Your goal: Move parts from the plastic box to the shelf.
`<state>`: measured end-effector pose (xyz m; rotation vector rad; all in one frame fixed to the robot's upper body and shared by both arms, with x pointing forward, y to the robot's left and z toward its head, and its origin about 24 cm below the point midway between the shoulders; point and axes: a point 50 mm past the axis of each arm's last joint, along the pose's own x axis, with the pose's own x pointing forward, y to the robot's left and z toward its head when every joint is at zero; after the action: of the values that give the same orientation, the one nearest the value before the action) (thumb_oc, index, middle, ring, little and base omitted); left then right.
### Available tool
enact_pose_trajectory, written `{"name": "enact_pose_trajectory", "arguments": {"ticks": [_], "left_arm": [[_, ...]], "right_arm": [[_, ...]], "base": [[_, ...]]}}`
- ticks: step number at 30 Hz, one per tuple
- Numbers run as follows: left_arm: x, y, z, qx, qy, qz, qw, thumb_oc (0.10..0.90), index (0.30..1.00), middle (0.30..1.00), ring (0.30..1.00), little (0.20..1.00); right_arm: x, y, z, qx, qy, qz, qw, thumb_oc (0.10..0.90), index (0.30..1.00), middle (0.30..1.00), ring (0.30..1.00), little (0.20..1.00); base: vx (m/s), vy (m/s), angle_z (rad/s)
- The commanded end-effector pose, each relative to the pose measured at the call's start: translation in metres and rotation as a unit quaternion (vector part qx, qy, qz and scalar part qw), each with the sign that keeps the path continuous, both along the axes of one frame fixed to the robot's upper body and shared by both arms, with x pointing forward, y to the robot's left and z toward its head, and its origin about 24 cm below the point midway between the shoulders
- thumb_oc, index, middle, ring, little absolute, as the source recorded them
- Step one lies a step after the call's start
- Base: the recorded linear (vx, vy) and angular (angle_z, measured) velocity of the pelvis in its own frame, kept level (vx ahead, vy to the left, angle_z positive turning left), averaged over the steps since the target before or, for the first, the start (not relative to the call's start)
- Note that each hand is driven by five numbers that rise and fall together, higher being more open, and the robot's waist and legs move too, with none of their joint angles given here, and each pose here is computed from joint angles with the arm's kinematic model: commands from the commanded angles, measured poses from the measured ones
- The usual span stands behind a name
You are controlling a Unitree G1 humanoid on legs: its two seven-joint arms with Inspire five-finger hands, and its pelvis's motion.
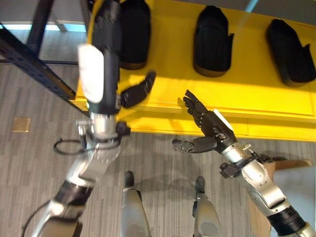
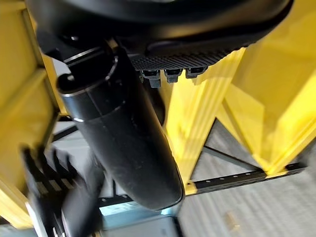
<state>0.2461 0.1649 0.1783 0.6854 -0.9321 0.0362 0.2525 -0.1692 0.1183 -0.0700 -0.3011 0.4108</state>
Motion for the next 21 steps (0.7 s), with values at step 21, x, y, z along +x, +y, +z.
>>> {"name": "enact_pose_trajectory", "arguments": {"ticks": [21], "left_arm": [[-0.039, 0.013, 0.000, -0.099, 0.070, -0.168, 0.978, 0.900, 1.000, 1.000, 1.000, 1.000]], "right_arm": [[-0.043, -0.079, 0.062, 0.070, -0.227, -0.262, 0.936, 0.900, 1.000, 1.000, 1.000, 1.000]], "base": [[0.01, -0.088, -0.02]]}}
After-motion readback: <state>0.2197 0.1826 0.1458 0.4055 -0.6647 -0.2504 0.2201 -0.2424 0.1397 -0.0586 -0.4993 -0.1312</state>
